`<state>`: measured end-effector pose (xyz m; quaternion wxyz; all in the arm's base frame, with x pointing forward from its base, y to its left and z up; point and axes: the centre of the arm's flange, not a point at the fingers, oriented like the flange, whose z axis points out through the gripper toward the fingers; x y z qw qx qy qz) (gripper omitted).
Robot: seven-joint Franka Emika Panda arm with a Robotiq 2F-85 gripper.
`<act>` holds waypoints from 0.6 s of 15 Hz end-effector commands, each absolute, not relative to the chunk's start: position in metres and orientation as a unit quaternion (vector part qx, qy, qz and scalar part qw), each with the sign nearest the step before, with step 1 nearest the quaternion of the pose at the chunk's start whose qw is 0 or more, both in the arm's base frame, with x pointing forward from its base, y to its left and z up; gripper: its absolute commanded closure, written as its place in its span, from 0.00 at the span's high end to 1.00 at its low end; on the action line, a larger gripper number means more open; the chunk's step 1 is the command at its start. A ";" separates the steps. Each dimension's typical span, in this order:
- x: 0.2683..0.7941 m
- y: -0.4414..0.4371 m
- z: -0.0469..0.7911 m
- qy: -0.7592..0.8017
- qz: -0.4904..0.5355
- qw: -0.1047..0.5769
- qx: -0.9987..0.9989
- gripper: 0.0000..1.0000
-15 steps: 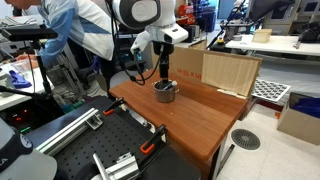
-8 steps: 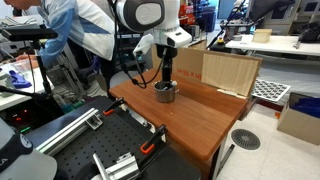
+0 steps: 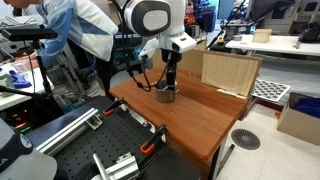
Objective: Remove the marker from the silver pot and put it on the table
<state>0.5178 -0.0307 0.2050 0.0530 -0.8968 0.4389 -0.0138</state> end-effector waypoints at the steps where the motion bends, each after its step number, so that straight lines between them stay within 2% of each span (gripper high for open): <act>1: 0.527 -0.031 0.199 0.443 -0.016 0.049 -0.895 0.58; 8: 0.530 -0.032 0.203 0.441 -0.019 0.048 -0.896 0.05; 9: 0.531 -0.032 0.203 0.441 -0.019 0.048 -0.896 0.03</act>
